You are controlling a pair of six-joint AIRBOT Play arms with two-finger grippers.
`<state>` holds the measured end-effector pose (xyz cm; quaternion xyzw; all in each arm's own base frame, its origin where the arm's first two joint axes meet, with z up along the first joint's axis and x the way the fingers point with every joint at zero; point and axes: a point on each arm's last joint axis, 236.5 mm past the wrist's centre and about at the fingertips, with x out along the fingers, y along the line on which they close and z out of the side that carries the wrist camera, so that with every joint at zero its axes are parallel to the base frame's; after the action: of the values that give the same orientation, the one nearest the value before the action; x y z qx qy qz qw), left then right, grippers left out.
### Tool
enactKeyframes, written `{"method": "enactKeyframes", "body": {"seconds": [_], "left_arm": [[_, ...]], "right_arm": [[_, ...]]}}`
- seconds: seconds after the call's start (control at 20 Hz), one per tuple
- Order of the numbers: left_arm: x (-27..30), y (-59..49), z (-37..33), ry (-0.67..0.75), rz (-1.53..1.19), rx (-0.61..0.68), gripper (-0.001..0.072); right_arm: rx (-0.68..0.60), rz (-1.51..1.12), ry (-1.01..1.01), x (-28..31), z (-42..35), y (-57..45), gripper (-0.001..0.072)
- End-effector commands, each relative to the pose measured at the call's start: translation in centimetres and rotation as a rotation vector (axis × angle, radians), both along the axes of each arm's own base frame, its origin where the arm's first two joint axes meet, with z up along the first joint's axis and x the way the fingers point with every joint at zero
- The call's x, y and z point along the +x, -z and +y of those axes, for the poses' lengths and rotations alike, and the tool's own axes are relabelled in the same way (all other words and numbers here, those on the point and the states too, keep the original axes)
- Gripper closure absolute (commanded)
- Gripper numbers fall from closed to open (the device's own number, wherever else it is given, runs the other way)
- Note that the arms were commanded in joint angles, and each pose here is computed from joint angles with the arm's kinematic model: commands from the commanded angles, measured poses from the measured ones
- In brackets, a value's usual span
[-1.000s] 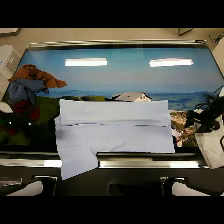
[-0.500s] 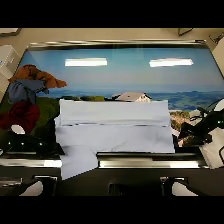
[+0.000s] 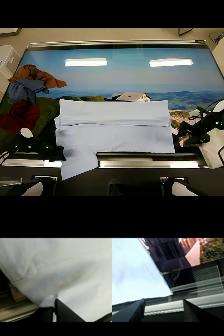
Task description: Fold the clothes and pants, and hang the long-sleeved shirts on hangers.
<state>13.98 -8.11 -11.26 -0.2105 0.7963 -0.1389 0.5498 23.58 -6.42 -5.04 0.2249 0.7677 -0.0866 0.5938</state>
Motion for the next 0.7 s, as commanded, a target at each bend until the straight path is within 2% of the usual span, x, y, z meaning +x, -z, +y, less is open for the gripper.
{"method": "enactKeyframes", "body": {"seconds": [0.0, 0.4, 0.5, 0.55, 0.6, 0.65], "left_arm": [[-0.4, -0.1, -0.3, 0.004, 0.013, -0.008, 0.0678], [-0.3, -0.2, -0.2, 0.01, 0.006, -0.01, 0.0678], [-0.3, -0.2, -0.2, 0.01, 0.005, -0.01, 0.0678], [-0.3, -0.2, -0.2, 0.009, 0.005, -0.01, 0.0678], [-0.2, -0.2, -0.2, 0.01, 0.004, -0.01, 0.0678], [-0.2, -0.3, -0.2, 0.011, 0.005, -0.011, 0.0678]], "right_arm": [[0.014, 0.039, 0.004, -1.6, 0.6, 1.7, 0.0141], [0.072, 0.019, 0.031, -3.3, 3.1, 6.3, 0.0141], [0.089, 0.016, 0.049, -3.4, 3.7, 6.8, 0.018], [0.093, 0.014, 0.046, -3.5, 3.8, 7.0, 0.0222], [0.098, 0.004, 0.032, -3.3, 3.8, 7.0, 0.0383], [0.094, -0.002, 0.033, -3.2, 3.7, 7.1, 0.0504]]}}
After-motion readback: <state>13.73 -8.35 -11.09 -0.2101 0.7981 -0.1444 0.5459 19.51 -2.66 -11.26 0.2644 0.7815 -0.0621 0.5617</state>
